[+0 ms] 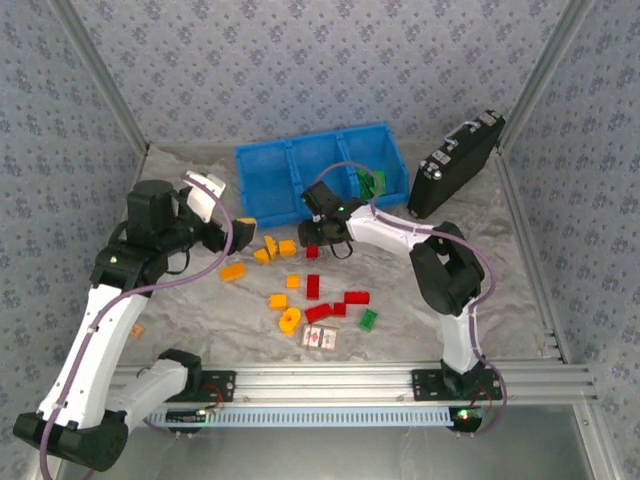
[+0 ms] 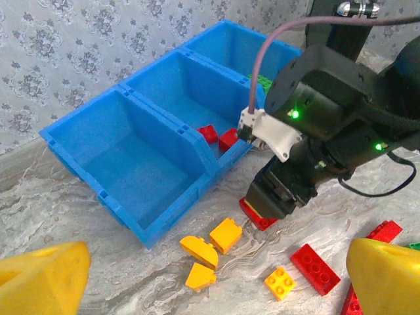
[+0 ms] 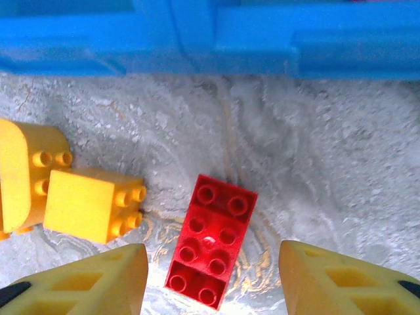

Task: Sort the legos into containers by color
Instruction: Pick up the lego from the center of the table.

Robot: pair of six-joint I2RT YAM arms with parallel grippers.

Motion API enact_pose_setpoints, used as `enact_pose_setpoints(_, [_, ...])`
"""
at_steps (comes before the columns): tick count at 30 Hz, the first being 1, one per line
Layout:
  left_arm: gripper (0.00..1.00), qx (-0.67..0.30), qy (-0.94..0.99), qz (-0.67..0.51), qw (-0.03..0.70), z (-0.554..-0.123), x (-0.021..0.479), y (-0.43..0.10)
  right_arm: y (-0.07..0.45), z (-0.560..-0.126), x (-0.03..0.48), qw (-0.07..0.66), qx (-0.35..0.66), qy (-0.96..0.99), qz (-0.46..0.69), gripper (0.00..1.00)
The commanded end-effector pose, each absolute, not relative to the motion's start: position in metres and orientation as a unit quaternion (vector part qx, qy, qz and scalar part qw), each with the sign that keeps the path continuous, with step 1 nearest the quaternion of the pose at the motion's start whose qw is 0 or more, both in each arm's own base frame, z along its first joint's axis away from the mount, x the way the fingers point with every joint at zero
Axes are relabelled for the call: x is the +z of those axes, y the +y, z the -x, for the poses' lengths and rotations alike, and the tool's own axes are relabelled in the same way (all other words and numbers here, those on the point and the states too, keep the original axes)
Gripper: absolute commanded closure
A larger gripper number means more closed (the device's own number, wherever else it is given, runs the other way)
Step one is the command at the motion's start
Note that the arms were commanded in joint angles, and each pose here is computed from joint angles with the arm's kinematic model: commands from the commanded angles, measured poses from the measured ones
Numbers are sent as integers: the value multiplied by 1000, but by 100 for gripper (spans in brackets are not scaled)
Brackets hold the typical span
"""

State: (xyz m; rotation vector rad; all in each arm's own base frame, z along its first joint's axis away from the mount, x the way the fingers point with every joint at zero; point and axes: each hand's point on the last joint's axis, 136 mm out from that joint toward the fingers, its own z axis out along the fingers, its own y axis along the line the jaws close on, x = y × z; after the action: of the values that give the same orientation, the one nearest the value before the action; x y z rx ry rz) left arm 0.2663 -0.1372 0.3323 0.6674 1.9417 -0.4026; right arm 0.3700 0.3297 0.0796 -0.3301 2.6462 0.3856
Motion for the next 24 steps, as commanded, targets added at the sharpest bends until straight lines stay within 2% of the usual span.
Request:
enact_pose_setpoints(1, [0, -180, 786, -283, 519, -259, 350, -141, 334, -368, 78, 221, 145, 959, 107, 41])
enact_pose_setpoints(16, [0, -184, 784, -283, 521, -255, 352, -141, 330, -366, 36, 184, 90, 971, 126, 41])
enact_pose_setpoints(20, [0, -185, 783, -284, 521, -255, 353, -142, 326, -365, 29, 179, 77, 973, 126, 47])
enact_pose_setpoints(24, [0, -186, 783, -284, 521, -256, 352, -143, 319, -363, 26, 175, 69, 974, 123, 58])
